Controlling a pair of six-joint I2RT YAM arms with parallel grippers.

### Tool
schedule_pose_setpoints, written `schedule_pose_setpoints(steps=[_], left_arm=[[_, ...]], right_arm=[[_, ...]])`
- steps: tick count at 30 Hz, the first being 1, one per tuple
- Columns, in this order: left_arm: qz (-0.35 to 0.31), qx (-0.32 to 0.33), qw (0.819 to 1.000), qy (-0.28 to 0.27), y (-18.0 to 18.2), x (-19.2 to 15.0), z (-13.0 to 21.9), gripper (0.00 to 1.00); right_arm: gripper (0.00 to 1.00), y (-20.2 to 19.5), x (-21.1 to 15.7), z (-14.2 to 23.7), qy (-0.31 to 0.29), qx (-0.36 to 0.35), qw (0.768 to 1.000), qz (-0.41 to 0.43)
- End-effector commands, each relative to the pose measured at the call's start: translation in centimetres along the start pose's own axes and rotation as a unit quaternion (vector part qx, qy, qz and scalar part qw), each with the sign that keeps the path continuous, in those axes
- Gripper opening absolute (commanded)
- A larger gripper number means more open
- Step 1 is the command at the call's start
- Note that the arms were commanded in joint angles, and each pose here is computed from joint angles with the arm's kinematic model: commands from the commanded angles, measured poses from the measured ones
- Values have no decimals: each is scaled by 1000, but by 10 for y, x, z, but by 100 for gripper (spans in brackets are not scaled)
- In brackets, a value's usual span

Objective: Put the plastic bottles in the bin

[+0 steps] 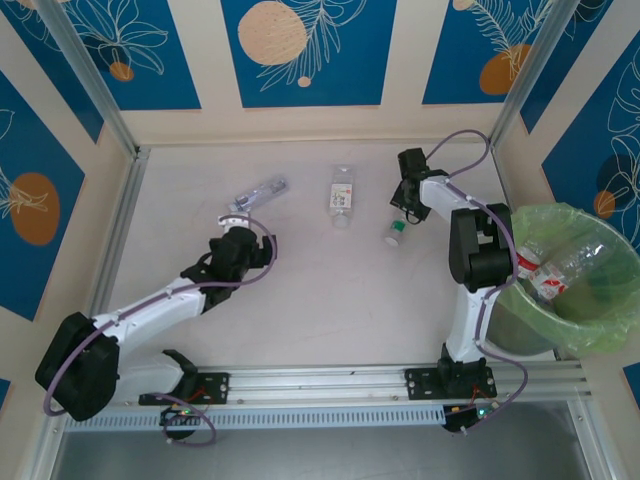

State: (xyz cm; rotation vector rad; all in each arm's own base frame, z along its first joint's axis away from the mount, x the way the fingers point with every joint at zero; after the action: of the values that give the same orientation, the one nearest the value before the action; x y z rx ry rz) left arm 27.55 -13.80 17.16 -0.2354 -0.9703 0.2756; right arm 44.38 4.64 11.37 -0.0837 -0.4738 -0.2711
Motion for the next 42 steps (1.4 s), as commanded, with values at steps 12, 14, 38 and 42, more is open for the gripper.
schedule_pose_setpoints(steps=[12,14,38,42], left_arm=[[-8,-76,997,27,-33,7,-12,100],[-7,-84,996,33,-38,8,-15,100],[22,-149,986,68,-73,12,-30,100],[27,-152,986,71,-75,11,-31,100]], right_arm=[[43,8,1,69,-65,60,995,38],[43,7,0,80,-77,70,994,42],[39,19,-14,213,-243,243,925,163],[39,14,-15,230,-248,244,921,176]])
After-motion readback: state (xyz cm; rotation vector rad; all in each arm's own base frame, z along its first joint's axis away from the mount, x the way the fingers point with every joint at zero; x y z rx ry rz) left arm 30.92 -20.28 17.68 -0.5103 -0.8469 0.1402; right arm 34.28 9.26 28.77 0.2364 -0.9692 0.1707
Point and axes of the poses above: each hand's point on the last joint's axis, 136 mm out from that joint toward the fingers, its own z axis back along the fingers, its own y axis along the line the jaws close on, x = y × z, the point moved 6 cm from there along z, back along the fingers, and after that the axes turned 15 degrees about z, right-handed, at the moved point
